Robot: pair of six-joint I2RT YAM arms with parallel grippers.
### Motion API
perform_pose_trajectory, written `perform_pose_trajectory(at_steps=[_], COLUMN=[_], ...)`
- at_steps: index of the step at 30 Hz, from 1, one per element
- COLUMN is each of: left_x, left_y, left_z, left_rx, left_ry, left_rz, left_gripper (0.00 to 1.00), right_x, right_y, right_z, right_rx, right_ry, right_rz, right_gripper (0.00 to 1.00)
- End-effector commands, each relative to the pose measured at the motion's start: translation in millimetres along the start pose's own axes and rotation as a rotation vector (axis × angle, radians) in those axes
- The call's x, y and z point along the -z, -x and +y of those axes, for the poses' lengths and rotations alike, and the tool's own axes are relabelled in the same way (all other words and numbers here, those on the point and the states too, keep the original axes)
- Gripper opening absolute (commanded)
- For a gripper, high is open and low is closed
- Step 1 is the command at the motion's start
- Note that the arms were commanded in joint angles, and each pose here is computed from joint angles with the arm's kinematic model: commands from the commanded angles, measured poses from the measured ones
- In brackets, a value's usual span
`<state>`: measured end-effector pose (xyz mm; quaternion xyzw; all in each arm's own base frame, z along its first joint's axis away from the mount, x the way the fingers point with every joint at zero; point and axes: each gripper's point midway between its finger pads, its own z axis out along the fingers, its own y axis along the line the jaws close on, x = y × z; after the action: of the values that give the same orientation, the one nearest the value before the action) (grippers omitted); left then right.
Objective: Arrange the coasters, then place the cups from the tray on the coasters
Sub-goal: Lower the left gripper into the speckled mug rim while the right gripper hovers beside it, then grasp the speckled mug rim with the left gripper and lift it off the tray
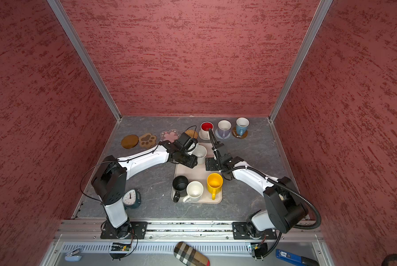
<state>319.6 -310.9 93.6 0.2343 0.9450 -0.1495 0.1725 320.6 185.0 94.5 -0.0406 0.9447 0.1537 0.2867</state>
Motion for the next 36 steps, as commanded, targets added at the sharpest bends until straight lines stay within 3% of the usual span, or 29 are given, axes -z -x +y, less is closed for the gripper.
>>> perform_pose_trajectory(at_steps=[1, 7, 21, 28, 36], left_x=[-4.7, -19.1, -34.7, -20.7, 14.8], left_y=[5.1, 11.0, 9.1, 21.6, 46.4], left_z=[4.8, 5.9, 10.9, 20.1, 23.6], left_rx=[-0.01, -0.006, -0.034, -0.058, -0.07], left_ry=[0.038, 0.051, 0.122, 0.225, 0.27], left_rz=[0.009, 0.031, 0.074, 0.026, -0.073], left_gripper=[0.53, 0.48, 0.19, 0.01, 0.0], right_x=[6.4, 9.6, 12.2, 12.9, 28.0], right_y=[10.5, 12.3, 18.1, 18.4, 35.2], right_z=[-4.9, -12.5, -18.9, -18.0, -4.3], right_rx=[-0.025, -0.046, -0.065, -0.067, -0.078], right_ry=[-0.002, 0.003, 0.019, 0.033, 0.117], right_rz=[-0.054, -0.068, -0.09, -0.097, -0.182], right_gripper=[0.86, 0.86, 0.86, 0.86, 0.94])
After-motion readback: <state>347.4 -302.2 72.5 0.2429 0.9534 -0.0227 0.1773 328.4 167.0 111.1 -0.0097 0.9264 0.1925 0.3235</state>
